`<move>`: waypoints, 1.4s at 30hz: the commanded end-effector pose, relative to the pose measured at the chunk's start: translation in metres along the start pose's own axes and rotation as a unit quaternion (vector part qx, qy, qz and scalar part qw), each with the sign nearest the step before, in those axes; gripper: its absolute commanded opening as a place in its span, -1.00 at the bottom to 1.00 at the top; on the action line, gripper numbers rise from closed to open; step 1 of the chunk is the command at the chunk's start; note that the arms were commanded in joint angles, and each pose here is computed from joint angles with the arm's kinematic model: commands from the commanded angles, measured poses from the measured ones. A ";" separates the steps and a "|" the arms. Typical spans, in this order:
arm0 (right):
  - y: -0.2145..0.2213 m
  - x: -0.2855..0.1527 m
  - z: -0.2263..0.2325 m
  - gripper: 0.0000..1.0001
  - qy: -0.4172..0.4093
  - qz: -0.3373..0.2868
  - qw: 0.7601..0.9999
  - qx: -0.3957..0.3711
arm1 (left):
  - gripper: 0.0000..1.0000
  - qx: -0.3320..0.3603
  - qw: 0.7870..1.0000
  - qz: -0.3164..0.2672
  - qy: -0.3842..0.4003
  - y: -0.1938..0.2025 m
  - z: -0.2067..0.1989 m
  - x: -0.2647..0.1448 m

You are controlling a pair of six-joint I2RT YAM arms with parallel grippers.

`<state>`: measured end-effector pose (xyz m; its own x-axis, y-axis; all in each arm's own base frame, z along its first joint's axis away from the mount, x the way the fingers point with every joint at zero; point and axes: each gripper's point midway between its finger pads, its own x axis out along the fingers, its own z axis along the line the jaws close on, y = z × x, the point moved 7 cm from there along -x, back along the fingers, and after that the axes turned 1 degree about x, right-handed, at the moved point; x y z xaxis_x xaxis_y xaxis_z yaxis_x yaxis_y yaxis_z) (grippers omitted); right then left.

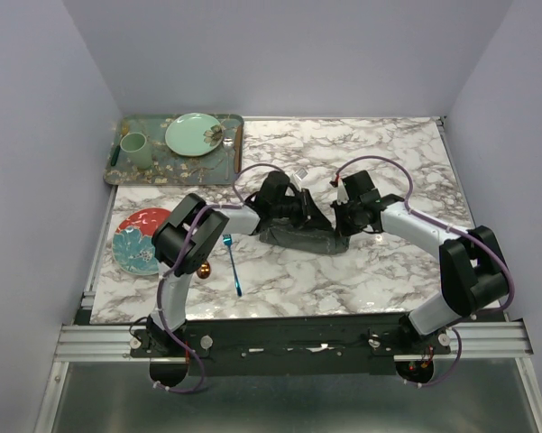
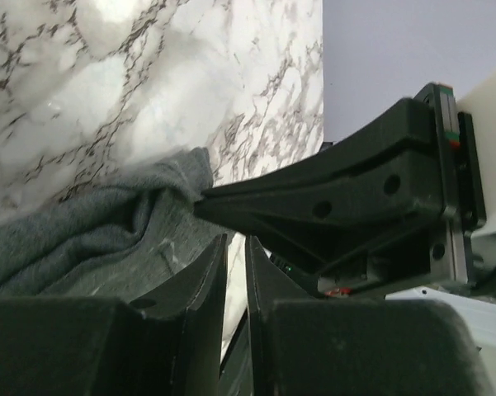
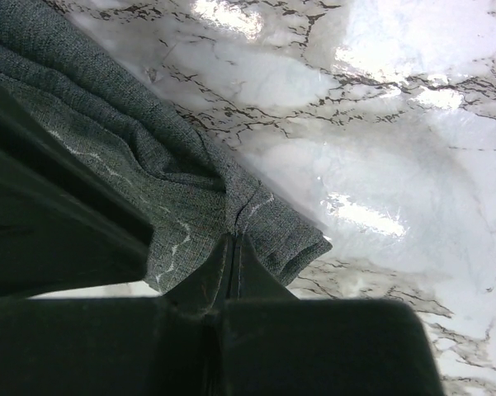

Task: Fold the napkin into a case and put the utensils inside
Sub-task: Stuff the top corner of the smaller-rectangle-folded napkin into the folded napkin.

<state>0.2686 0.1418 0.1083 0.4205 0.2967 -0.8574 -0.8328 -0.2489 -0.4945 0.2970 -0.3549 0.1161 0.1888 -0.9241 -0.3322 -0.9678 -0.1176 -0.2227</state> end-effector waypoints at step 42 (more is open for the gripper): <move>0.011 -0.022 0.015 0.10 -0.122 0.085 0.985 -0.092 | 0.14 0.123 0.992 0.006 -0.008 -0.055 -0.010 -0.089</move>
<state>0.2458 0.1416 0.1072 0.1986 0.3753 -0.9054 -0.8186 -0.4445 -0.3638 0.3291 -0.3040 0.1429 0.2041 -0.9192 -0.3368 -0.9418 -0.0905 -0.3237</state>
